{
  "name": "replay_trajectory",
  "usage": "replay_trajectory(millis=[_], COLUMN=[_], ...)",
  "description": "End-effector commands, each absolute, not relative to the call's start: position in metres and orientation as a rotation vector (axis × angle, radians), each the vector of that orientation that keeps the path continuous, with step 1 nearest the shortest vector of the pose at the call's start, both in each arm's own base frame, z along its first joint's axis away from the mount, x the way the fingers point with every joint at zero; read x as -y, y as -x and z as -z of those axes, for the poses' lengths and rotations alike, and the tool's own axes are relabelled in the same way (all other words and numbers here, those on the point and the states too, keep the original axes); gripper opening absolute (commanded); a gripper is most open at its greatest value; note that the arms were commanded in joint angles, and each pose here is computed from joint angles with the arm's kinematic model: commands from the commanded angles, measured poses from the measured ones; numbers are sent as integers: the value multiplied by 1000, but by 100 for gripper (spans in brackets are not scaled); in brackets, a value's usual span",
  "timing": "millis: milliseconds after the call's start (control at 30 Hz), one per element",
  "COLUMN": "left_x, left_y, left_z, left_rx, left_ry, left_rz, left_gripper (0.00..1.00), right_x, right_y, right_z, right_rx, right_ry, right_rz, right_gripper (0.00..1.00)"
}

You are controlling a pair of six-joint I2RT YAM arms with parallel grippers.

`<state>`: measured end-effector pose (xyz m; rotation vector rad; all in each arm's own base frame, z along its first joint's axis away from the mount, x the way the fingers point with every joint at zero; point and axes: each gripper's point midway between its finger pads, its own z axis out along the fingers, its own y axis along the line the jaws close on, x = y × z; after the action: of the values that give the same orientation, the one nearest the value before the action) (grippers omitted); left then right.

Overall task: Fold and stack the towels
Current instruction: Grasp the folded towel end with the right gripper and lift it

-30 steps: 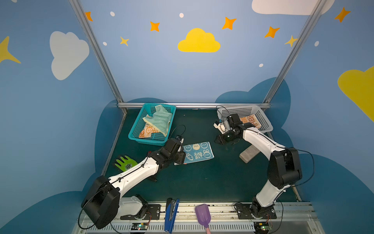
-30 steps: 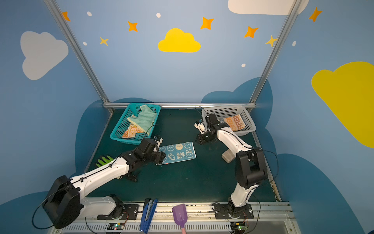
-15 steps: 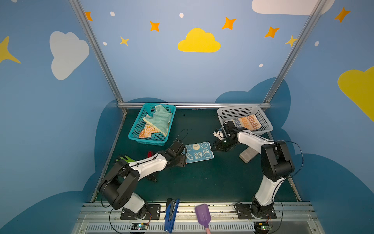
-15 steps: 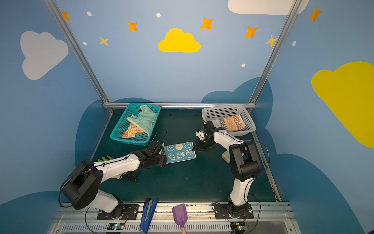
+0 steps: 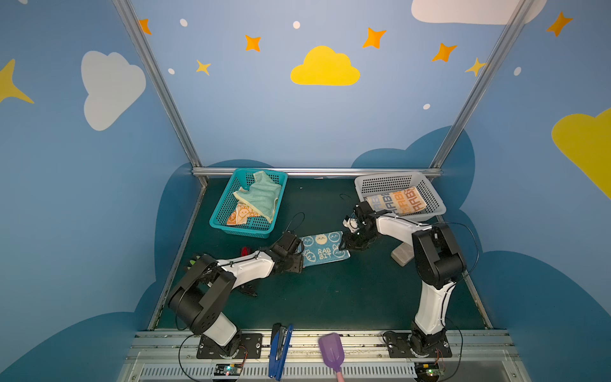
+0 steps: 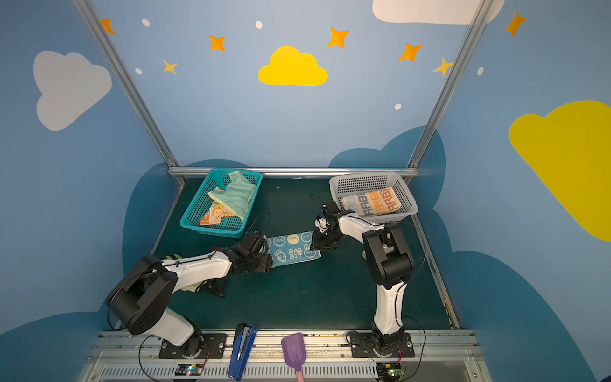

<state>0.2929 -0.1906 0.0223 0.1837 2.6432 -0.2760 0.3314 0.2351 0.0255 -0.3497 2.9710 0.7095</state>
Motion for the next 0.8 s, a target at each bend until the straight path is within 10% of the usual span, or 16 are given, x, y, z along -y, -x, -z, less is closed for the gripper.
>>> replay_trajectory(millis=[0, 433, 633, 767], left_x=[179, 183, 185, 189], left_y=[-276, -272, -273, -278], left_z=[1, 7, 5, -4], left_rx=[-2733, -2742, -2733, -2703], left_ry=[-175, -179, -178, -188], left_rz=[253, 288, 302, 329], left_gripper=[72, 72, 73, 97], right_x=[-245, -274, -288, -286], right_y=[-321, -323, -331, -346], right_z=[0, 14, 3, -25], right_rx=[-3041, -3030, -2986, -2916], right_ry=[339, 330, 382, 454], right_rz=[-705, -835, -881, -811], right_gripper=[47, 32, 0, 0])
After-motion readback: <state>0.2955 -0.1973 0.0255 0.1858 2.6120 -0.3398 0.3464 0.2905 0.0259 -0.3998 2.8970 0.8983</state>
